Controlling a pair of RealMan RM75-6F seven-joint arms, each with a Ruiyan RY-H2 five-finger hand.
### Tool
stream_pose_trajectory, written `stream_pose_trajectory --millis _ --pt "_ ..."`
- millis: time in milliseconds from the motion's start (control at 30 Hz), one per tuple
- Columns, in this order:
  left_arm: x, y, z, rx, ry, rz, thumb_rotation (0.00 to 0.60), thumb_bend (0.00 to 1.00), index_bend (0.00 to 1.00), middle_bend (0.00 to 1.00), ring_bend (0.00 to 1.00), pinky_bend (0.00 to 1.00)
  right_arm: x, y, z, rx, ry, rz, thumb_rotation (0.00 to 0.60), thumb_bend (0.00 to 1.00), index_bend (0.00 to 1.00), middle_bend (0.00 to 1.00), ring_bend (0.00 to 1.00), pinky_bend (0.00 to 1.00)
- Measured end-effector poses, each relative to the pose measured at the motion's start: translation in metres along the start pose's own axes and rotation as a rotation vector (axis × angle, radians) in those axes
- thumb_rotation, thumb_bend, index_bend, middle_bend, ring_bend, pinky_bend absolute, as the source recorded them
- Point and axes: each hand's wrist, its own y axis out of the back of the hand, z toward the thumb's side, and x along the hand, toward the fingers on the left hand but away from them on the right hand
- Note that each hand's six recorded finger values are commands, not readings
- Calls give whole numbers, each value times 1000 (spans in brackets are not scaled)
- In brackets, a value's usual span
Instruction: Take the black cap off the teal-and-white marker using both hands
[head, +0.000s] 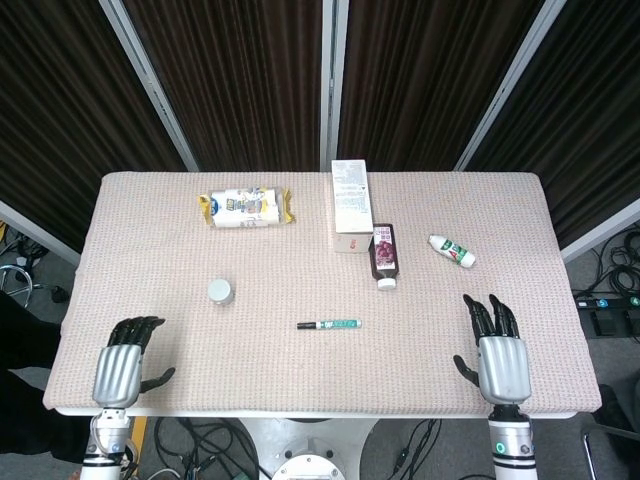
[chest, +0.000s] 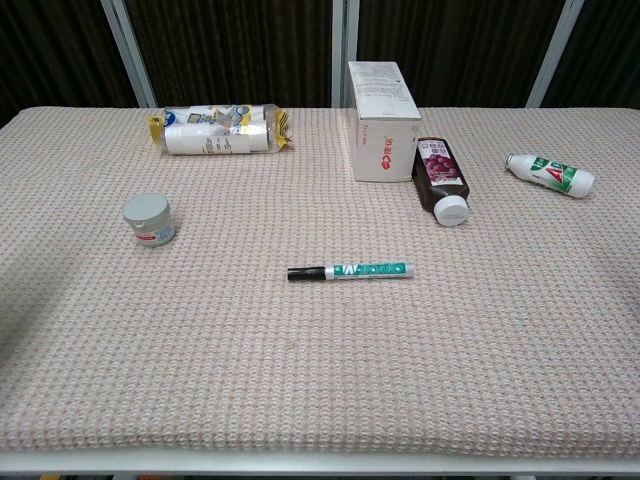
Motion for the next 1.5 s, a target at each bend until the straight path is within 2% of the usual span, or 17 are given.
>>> stream_pose_trajectory --millis 67,167,233,300,333,633,800,933,1100,1500 --pt "1 0 1 0 -2 -1 600 69 239 219 152 148 -7 6 8 25 29 0 600 29 245 265 309 466" --pt "1 0 3 3 -10 -4 600 69 239 219 152 148 -18 12 26 57 88 14 600 32 368 310 456 592" --pt "2 0 5 3 -15 -3 600 69 239 218 152 148 -25 10 38 83 128 36 600 38 462 393 504 617" --pt "2 0 5 1 -15 -3 600 69 239 218 152 148 -32 6 49 105 160 66 600 50 563 473 506 605" --pt "2 1 5 0 -15 -2 600 69 239 218 152 148 -36 3 54 114 173 79 600 55 582 488 505 596" --pt "8 8 10 8 -40 16 600 69 239 219 152 148 -64 -36 113 157 294 148 600 90 625 524 474 510" --pt "13 9 14 7 -54 17 600 69 239 218 152 148 -73 -60 138 194 336 179 600 87 599 500 394 405" --pt "13 6 12 2 -50 8 600 69 239 219 152 148 -76 -78 147 225 333 217 600 82 535 463 321 337" --pt "12 5 9 -9 -46 3 600 69 239 218 152 148 -80 -99 152 268 311 267 600 82 479 444 288 289" --pt "13 -1 7 -15 -59 -22 600 69 239 219 152 148 -88 -129 168 300 279 317 600 100 477 445 289 285"
